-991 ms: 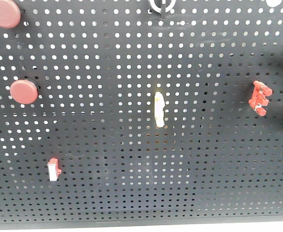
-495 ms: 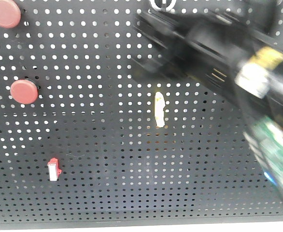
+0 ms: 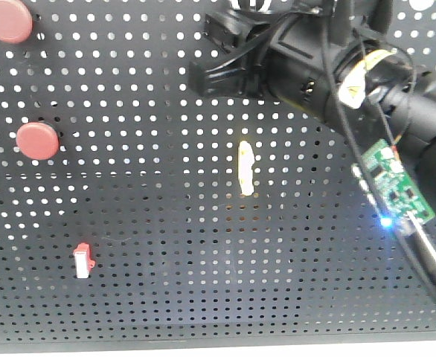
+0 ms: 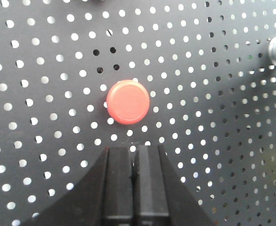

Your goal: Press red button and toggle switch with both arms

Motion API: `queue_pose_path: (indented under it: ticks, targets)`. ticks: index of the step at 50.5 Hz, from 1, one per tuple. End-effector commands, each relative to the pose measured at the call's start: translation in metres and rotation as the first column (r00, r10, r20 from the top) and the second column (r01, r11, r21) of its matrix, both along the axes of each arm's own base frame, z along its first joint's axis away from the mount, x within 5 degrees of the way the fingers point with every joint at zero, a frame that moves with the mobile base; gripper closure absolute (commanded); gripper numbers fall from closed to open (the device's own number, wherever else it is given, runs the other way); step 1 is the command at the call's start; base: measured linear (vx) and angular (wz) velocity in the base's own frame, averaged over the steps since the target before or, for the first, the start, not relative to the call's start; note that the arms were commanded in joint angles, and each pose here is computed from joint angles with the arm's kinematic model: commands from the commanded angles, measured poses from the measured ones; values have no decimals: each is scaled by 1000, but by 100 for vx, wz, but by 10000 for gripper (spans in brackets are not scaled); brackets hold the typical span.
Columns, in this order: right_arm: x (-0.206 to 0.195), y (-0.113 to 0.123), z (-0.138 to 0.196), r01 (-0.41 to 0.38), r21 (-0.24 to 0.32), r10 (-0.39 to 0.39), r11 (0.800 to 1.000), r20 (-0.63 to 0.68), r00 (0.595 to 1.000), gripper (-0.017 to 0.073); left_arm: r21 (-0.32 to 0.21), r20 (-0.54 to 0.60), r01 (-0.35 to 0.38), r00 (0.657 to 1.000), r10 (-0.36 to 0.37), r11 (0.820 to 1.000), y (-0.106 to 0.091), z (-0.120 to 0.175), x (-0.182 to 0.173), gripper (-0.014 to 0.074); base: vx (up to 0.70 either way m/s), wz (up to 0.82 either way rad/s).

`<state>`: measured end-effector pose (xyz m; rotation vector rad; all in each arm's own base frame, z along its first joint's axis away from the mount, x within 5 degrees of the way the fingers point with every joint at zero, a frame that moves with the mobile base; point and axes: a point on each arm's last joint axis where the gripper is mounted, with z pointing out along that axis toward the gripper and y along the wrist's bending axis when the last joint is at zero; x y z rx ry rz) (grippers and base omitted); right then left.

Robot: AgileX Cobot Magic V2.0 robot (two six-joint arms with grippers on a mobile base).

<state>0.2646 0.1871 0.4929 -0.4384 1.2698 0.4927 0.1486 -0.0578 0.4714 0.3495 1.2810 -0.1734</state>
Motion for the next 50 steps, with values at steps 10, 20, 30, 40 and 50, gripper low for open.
queue_pose_path:
  ticks: [10,20,30,40,50]
  targets:
    - [-8,-28,31,41,108,-52,993,98,994,559,-38,103,7,995,-3,999,3,16,-7,592,0,0]
    - [-22,-36,40,51,93,-62,994,117,991,559,-37,101,7,995,-3,999,3,16,-7,592,0,0]
    - [-28,-41,43,77,35,-81,996,129,988,559,-38,103,7,995,-3,999,3,16,-7,592,0,0]
    - [-45,-40,49,42,51,-49,998,147,988,559,-31,82,4,997,-1,1000,3,14,-6,592,0,0]
    - [-74,-55,41,38,23,-42,999,168,985,559,-30,80,3,997,-1,1000,3,14,-6,592,0,0]
